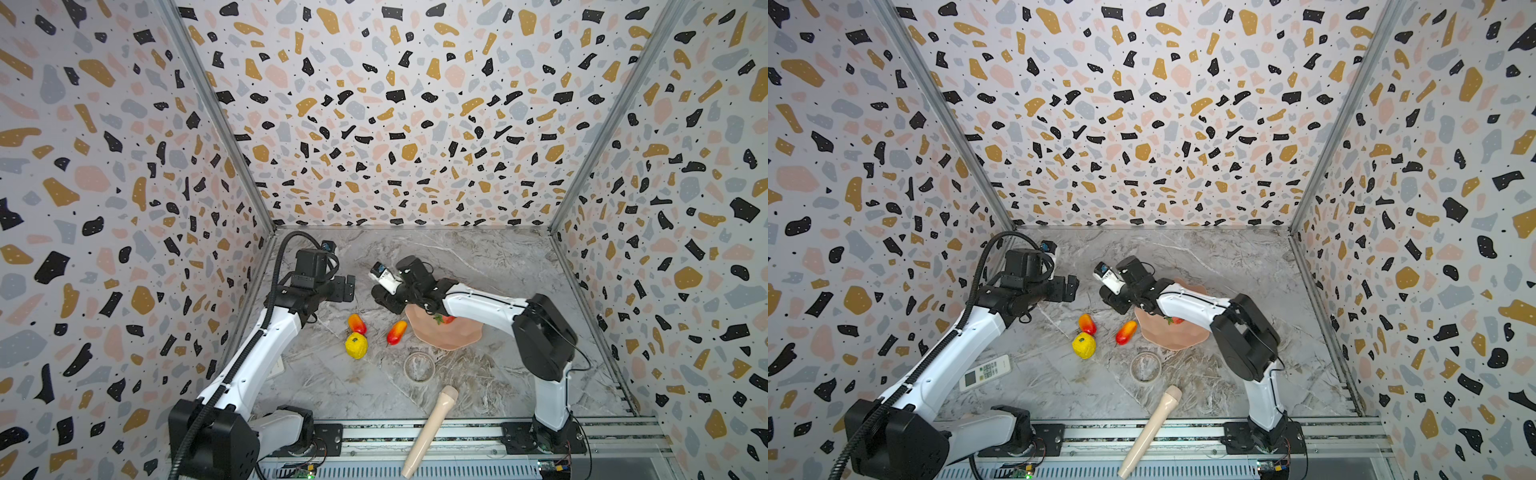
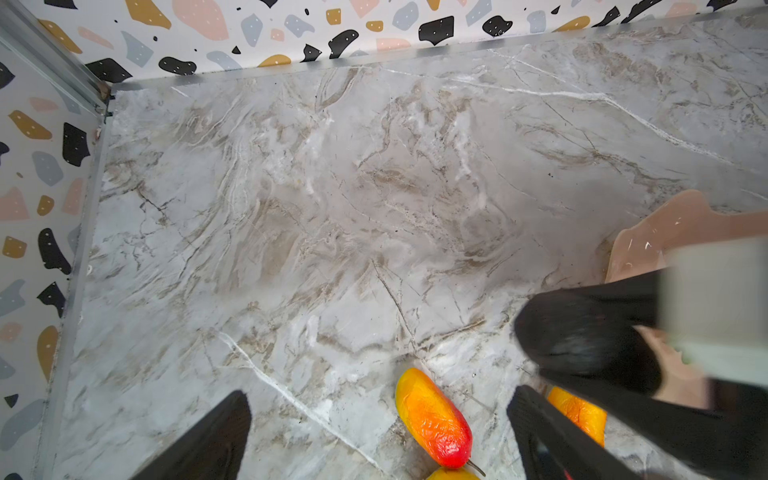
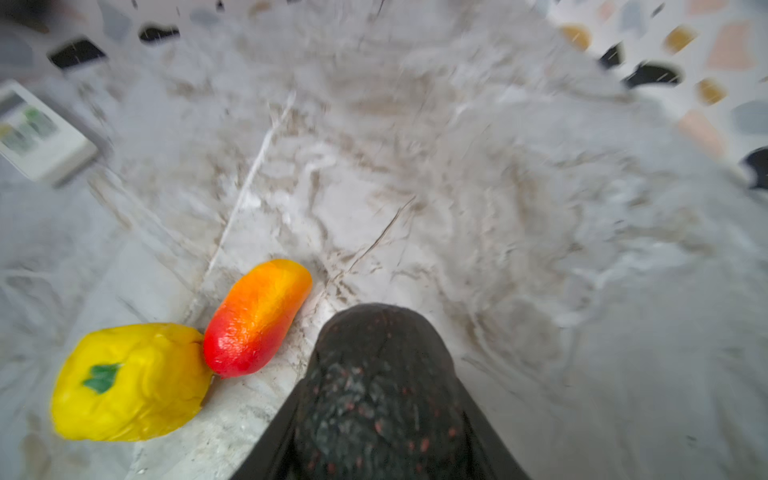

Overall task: Place and organize the fake fruits in the fruit bowl
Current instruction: 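Carry the avocado with the right gripper into the bowl beside the strawberry and release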

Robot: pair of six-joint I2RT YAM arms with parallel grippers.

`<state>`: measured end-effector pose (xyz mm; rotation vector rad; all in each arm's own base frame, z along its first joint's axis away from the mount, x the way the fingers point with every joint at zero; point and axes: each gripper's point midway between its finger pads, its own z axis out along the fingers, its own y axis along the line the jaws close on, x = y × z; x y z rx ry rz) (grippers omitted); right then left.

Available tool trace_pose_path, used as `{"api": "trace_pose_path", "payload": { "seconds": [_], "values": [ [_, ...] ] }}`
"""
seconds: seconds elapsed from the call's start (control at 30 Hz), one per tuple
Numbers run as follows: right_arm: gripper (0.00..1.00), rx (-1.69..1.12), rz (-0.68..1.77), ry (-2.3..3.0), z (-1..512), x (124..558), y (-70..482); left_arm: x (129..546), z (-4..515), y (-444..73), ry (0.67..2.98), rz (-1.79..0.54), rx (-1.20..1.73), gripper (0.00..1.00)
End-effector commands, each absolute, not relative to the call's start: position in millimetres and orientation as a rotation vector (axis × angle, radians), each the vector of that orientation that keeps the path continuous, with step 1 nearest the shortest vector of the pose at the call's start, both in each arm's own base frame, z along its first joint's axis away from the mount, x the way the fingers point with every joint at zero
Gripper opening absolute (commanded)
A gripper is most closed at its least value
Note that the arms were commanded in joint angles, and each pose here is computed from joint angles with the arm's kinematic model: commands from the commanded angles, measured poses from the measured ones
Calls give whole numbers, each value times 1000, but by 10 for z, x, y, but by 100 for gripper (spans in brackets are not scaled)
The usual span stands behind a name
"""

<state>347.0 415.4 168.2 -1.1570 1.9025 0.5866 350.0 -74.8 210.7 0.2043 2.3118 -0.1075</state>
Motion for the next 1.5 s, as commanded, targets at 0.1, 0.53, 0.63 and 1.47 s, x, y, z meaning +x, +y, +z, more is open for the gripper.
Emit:
{"api": "trace_pose_path", "payload": {
  "seconds": [0.1,0.53,0.63,1.47],
  "values": [
    [4,-967,478,1909,2053,3673,3337,3559,2189,-802,2267,-129,216,99],
    [1,-717,201,2166,1480,3895,2023,3616,2176,-847,2265,-135,231,100],
    [0,-706,178,2189,1397,3917,1958,3625,2177,-861,2264,-137,235,100],
    [0,-708,171,2287,1043,3638,1902,3642,2254,-934,2244,-157,259,100]
  ]
}}
